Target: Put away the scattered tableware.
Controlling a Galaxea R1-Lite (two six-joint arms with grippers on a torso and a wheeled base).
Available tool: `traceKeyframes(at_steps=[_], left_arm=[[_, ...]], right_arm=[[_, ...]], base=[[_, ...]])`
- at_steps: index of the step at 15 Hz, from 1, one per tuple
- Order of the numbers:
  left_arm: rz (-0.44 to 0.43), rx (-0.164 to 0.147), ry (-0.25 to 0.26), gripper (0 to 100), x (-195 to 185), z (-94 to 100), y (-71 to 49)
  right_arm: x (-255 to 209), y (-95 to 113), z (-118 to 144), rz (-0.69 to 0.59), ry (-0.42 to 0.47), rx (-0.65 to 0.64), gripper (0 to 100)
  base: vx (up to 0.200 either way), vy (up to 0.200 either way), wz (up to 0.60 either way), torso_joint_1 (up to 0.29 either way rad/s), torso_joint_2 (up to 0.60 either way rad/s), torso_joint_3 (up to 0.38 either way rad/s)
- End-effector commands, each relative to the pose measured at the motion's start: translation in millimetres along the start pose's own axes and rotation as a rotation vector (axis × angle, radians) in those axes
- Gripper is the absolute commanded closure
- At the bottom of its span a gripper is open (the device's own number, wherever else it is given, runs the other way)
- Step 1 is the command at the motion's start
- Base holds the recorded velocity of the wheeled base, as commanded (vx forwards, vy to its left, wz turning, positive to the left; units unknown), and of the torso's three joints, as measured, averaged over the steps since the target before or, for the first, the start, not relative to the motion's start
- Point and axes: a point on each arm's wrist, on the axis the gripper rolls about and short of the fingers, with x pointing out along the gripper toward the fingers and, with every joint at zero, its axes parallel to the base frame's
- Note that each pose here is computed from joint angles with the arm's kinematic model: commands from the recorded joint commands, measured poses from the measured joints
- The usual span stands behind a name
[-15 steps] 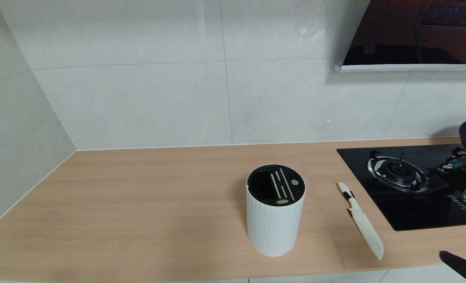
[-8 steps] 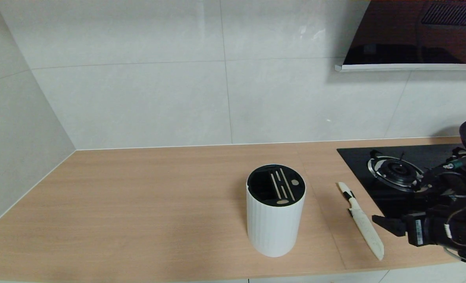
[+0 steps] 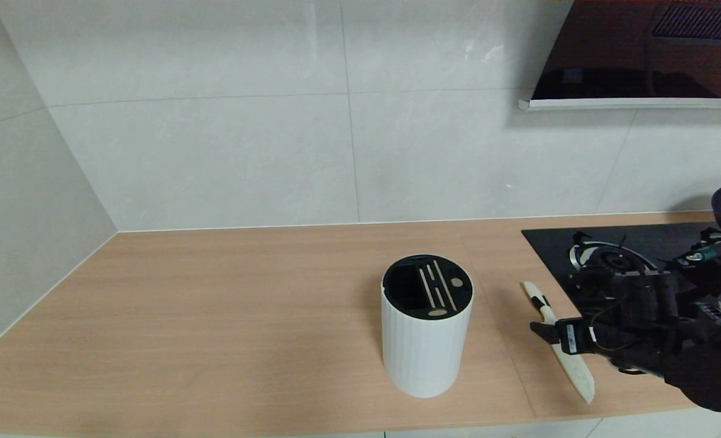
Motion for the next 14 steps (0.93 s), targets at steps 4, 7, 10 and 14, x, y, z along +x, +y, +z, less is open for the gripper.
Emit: traceKeyframes(at_steps=[4, 7, 10, 14], left_arm=[[0.001, 0.000, 0.000, 0, 0, 0.0, 0.0], [0.001, 0.000, 0.000, 0, 0, 0.0, 0.0], [0.001, 0.000, 0.000, 0, 0, 0.0, 0.0], [0.001, 0.000, 0.000, 0, 0, 0.0, 0.0]], right_arm=[[46, -18, -21, -0.065, 0.057, 0.031, 0], [56, -20, -28, -0.071, 0.044, 0.030, 0], [62, -20, -29, -0.071, 0.040, 0.032, 0], [65, -21, -30, -0.072, 0.040, 0.032, 0]], base=[[0.000, 0.000, 0.00, 0.000, 0.00, 0.000], [0.000, 0.000, 0.00, 0.000, 0.00, 0.000], [0.000, 0.000, 0.00, 0.000, 0.00, 0.000], [0.000, 0.000, 0.00, 0.000, 0.00, 0.000]])
